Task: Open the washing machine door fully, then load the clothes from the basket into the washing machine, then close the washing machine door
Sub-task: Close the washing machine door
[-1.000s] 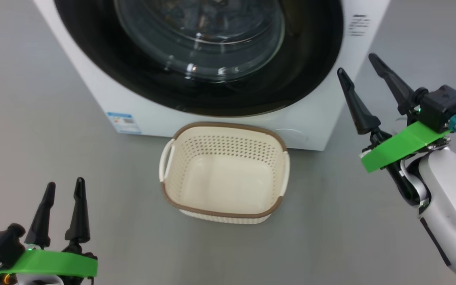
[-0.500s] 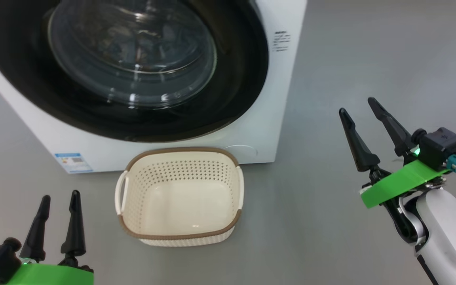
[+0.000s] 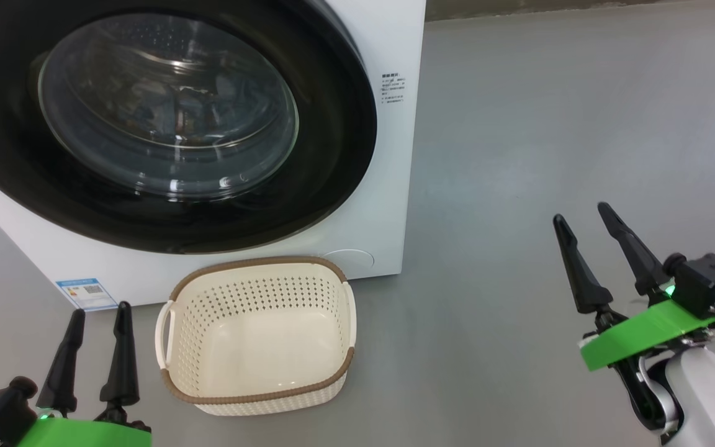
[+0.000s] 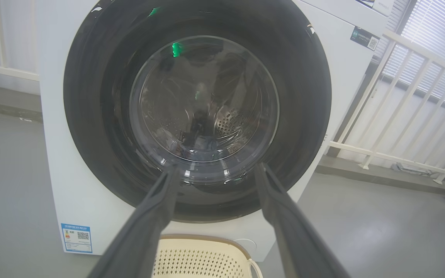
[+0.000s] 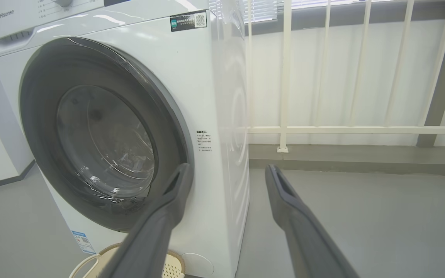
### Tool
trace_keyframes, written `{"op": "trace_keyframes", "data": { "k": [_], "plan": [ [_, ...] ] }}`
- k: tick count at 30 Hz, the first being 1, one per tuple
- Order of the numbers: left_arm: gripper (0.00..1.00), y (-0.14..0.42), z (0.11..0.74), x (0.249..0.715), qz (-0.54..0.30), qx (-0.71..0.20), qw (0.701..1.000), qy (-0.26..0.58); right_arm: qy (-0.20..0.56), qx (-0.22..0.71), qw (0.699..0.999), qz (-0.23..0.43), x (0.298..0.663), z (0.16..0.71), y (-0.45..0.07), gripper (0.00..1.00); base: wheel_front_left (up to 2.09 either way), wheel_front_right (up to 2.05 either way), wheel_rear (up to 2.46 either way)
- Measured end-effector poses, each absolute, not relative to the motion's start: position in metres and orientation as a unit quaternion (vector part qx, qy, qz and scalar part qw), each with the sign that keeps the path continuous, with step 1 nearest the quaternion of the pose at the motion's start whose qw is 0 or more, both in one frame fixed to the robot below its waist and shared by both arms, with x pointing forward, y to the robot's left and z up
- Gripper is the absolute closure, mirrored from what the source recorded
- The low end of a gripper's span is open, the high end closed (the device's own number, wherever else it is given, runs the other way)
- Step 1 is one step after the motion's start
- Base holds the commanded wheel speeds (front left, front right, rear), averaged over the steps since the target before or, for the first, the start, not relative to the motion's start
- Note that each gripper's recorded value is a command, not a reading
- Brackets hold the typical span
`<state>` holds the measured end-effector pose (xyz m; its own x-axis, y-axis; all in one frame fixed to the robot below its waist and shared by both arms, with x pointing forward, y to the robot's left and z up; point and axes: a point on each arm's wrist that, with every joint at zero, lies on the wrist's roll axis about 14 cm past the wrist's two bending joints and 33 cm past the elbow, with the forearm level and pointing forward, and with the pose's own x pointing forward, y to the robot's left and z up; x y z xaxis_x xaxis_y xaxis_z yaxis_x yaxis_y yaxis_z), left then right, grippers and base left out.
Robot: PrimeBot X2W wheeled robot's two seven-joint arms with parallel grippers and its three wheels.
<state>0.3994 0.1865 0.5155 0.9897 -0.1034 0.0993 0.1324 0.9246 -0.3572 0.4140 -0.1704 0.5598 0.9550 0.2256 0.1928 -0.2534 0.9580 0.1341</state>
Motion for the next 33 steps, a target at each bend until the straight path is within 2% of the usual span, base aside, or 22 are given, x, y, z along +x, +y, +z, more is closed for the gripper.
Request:
{"op": "trace_keyframes", "data": {
  "k": [16,33],
  "plan": [
    [0.00,0.184,0.516,0.394,-0.064,-0.188,0.979,-0.040,-0.073,0.092,0.990,0.080,0.403,0.542,-0.189,0.00,0.00,0.00,0.00],
    [0.00,0.189,0.511,0.392,-0.058,-0.186,0.980,-0.034,-0.066,0.097,0.989,0.087,0.407,0.537,-0.180,0.00,0.00,0.00,0.00]
  ]
}}
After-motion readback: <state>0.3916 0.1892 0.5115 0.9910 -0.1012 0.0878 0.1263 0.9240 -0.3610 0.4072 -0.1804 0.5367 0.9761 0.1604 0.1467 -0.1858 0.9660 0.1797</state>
